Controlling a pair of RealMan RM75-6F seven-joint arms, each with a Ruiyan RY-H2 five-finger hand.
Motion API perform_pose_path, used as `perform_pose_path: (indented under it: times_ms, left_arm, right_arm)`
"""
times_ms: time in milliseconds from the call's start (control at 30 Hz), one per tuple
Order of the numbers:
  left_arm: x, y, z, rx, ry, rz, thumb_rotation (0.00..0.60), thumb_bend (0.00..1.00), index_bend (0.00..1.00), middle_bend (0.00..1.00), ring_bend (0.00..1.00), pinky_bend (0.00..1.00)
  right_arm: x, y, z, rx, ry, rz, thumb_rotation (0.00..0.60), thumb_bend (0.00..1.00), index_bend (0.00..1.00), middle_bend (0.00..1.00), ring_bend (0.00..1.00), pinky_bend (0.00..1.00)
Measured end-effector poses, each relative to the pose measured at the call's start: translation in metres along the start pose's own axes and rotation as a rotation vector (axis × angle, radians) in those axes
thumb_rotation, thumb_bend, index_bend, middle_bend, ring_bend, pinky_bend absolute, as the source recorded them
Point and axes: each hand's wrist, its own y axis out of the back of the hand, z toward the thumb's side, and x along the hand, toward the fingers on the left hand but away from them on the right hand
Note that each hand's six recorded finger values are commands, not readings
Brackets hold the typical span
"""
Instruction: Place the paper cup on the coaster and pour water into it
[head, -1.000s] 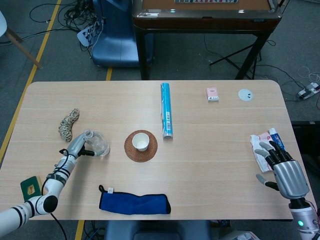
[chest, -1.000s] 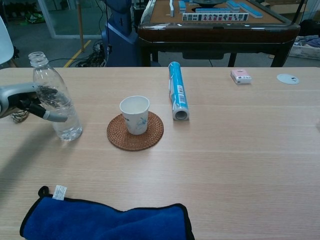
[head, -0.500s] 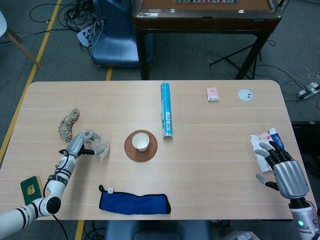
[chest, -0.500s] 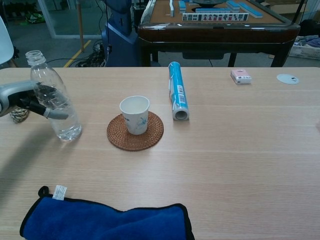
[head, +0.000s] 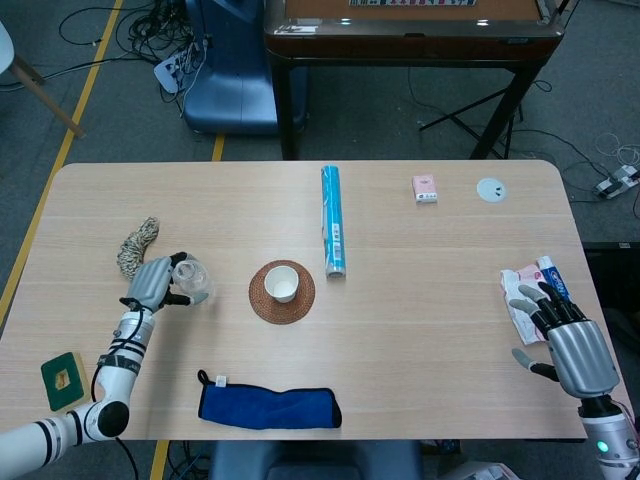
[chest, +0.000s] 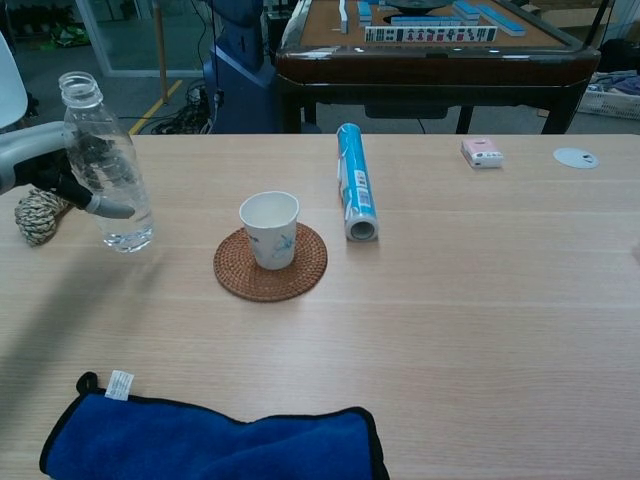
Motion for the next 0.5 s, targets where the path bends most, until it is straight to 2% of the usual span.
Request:
perform_pose_path:
  times_ms: [233, 500]
  left_arm:
    - [-0.003, 0.011, 0.013, 0.188, 0.049, 0.035, 0.6, 0.13, 0.65, 0.69, 0.46, 0.51]
    - [-0.002, 0.019, 0.023, 0.324, 0.179, 0.051, 0.6, 0.13, 0.66, 0.7, 0.46, 0.51]
  right_arm:
    - [0.001, 0.001, 0.0, -0.002, 0.0, 0.0, 0.6, 0.01, 0.3, 0.2, 0.11, 0.32]
    - [0.001, 0.001, -0.002, -0.004, -0.004, 0.003, 0.6, 0.01, 0.3, 0.2, 0.11, 0.32]
